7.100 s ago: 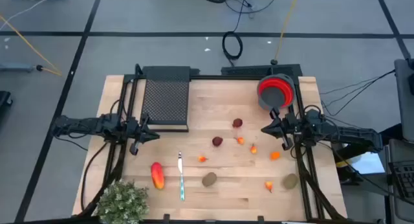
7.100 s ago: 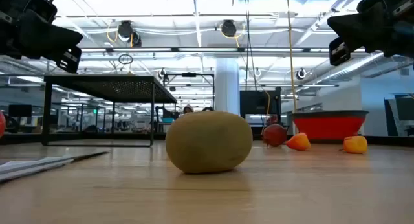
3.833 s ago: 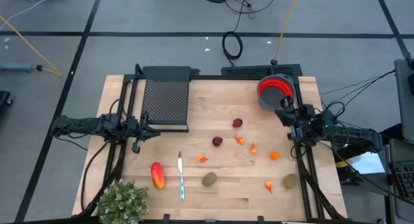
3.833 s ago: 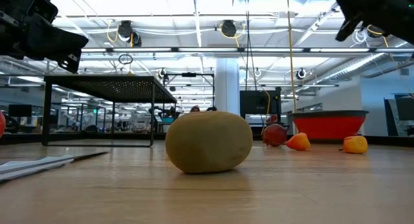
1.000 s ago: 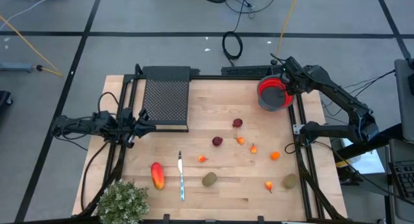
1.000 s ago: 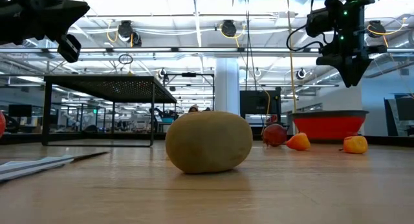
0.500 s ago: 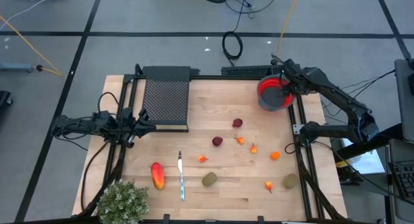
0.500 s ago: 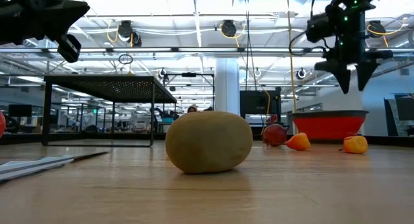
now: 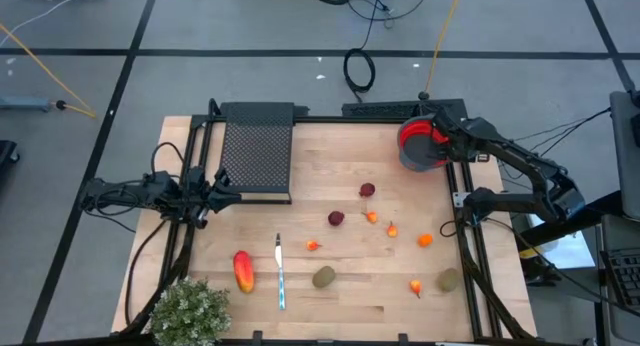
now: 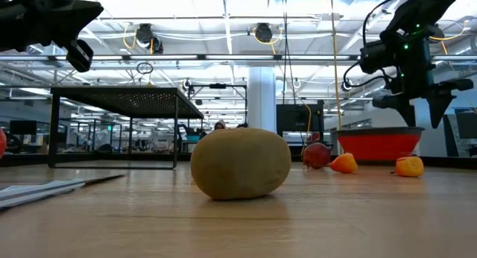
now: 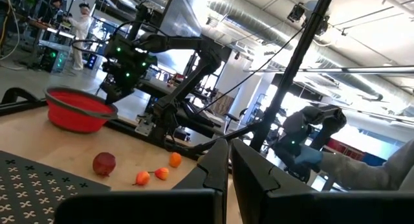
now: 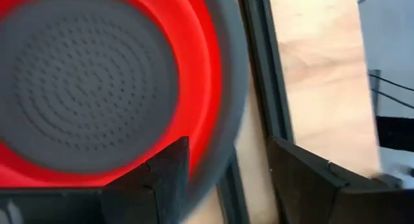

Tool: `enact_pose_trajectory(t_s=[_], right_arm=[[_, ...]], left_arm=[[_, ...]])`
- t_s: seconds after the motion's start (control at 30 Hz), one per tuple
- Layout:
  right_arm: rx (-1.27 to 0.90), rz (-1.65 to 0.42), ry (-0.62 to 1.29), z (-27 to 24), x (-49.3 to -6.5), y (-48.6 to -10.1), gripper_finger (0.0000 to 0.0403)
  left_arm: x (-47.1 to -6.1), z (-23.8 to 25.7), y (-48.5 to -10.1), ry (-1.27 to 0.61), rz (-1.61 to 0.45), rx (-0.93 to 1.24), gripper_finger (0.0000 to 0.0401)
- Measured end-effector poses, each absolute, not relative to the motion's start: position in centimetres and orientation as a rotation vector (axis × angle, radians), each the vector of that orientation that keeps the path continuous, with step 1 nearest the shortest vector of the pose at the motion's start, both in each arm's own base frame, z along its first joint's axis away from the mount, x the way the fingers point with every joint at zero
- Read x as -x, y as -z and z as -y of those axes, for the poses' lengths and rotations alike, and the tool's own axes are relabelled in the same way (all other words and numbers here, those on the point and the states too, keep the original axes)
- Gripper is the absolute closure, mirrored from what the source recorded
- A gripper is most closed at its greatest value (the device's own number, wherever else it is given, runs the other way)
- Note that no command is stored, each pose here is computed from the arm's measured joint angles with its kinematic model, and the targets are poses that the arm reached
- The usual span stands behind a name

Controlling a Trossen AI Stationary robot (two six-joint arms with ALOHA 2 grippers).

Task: Pick & Place Fruit
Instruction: Put the red strainer bowl on the shelf

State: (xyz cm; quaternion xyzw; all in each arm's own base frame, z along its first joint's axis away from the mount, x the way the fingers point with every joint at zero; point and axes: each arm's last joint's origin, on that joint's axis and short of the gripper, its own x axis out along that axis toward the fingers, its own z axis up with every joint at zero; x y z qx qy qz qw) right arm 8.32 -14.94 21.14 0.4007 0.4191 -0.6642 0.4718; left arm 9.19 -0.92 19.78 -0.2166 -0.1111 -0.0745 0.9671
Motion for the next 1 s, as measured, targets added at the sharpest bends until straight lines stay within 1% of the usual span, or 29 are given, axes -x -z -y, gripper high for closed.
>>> enact_pose_trajectory(t_s=[0.17,0.33,0.8,1.0], right_arm=[[-1.024,-0.914,1.598,15.8,-8.5,-21.1,0.0202],[-1.028,-0.846,1.618,16.4,-8.3,-21.2,0.0206],[-1.054,-0.832,1.617,16.6,-8.0,-21.2,0.0207],[-1.059,-0.869,1.618,17.0,-8.1,-20.7,0.0207]], left_arm=[[-9.2,0.9,-19.8,0.151,0.224,0.438,0.0382],[-9.2,0.9,-19.8,0.151,0.225,0.438,0.0382],[-9.2,0.9,-19.8,0.151,0.225,0.438,0.0382],[-9.2,0.9,-19.8,0.151,0.225,0.438,0.0382]])
